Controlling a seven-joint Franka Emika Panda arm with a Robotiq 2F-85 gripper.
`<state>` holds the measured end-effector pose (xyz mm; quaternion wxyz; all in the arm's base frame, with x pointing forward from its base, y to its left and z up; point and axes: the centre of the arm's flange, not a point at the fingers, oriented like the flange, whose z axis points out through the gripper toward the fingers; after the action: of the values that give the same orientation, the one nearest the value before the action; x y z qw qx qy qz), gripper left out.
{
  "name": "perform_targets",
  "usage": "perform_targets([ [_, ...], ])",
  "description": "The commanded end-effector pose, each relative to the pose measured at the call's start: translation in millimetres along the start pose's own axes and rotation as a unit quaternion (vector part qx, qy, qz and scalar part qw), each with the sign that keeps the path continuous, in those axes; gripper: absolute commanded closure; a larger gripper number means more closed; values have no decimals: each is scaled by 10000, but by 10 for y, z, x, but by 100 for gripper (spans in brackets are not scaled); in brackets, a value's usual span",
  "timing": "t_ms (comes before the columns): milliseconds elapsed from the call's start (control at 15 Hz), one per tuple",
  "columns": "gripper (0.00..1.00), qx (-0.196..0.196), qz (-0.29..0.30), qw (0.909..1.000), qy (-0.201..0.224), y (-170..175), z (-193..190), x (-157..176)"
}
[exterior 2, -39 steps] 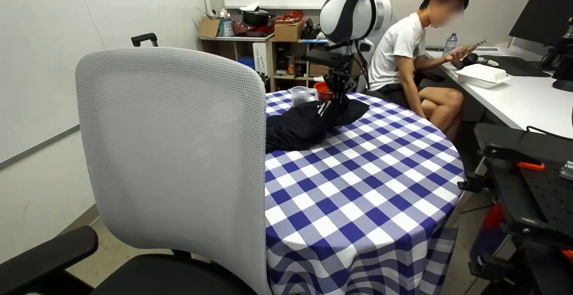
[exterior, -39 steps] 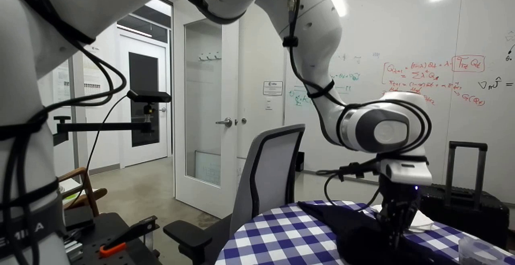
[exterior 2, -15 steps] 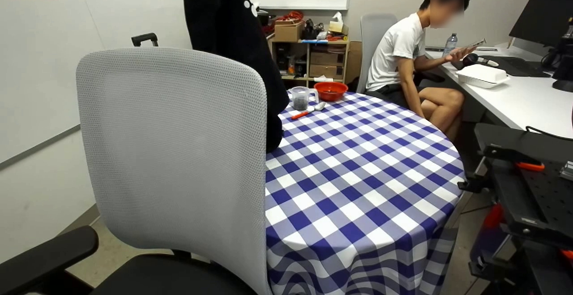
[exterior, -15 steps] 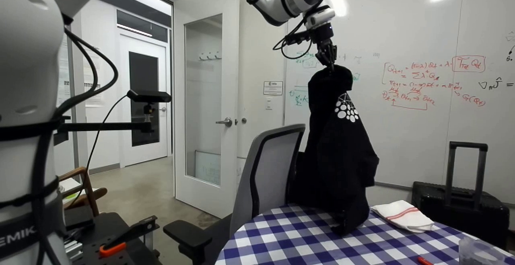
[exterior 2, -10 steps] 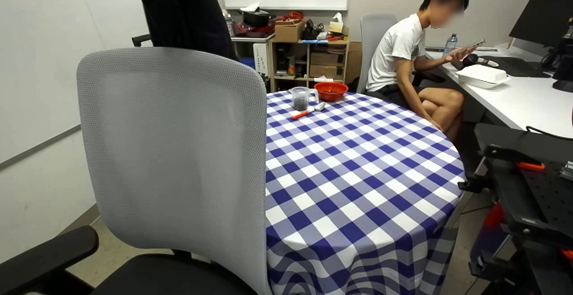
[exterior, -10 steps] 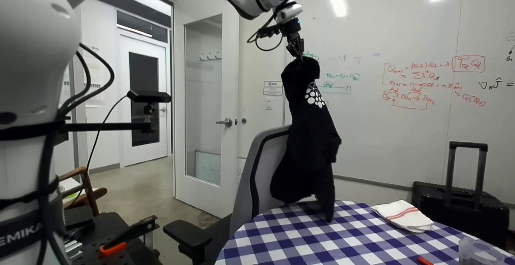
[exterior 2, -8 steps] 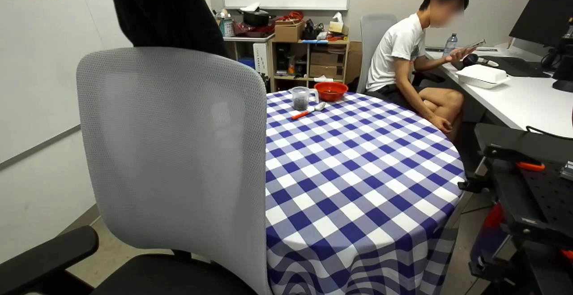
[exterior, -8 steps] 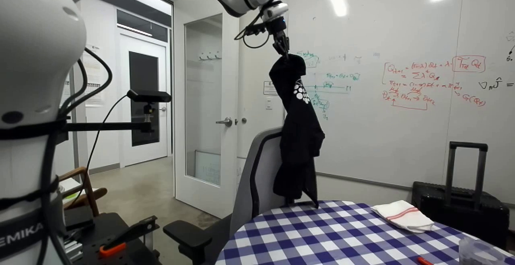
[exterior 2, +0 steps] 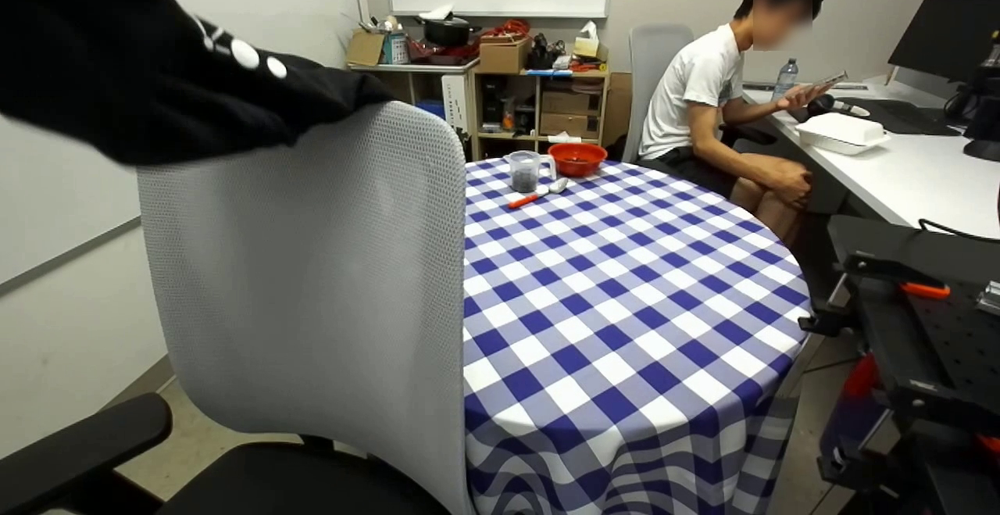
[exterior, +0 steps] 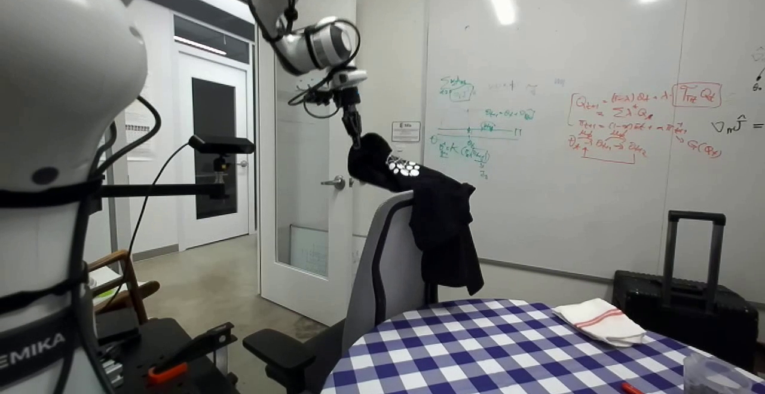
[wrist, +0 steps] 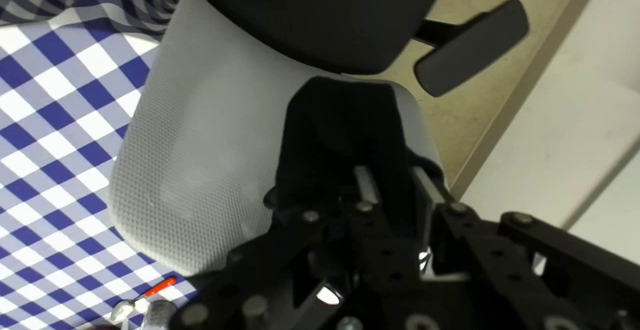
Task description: Hang the black shirt on the back of the chair
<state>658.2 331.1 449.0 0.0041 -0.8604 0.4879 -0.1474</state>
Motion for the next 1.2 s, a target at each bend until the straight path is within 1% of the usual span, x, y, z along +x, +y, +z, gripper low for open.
perform_targets([
  [0, 45, -484, -868, 9947, 280, 60, 594, -197],
  [67, 39, -611, -1116, 9912, 354, 56, 713, -206],
  [200, 25, -685, -1472, 9853, 528, 87, 832, -131],
  [267, 16, -645, -1533, 9842, 605, 107, 834, -29],
  [333, 10, -631, -1611, 9826, 676, 119, 829, 52],
  [400, 4, -651, -1764, 9795, 721, 166, 773, 228],
  [467, 0, -666, -1881, 9767, 787, 205, 736, 368],
  [600, 0, -732, -2081, 9731, 661, 370, 615, 802],
  [667, 0, -746, -2215, 9712, 464, 512, 557, 1081],
  [867, 0, -763, -2573, 9633, -37, 898, 476, 1748],
  [1000, 0, -886, -2764, 9562, -386, 1264, 541, 2181],
  [1133, 0, -1077, -2968, 9476, -483, 1677, 689, 2544],
])
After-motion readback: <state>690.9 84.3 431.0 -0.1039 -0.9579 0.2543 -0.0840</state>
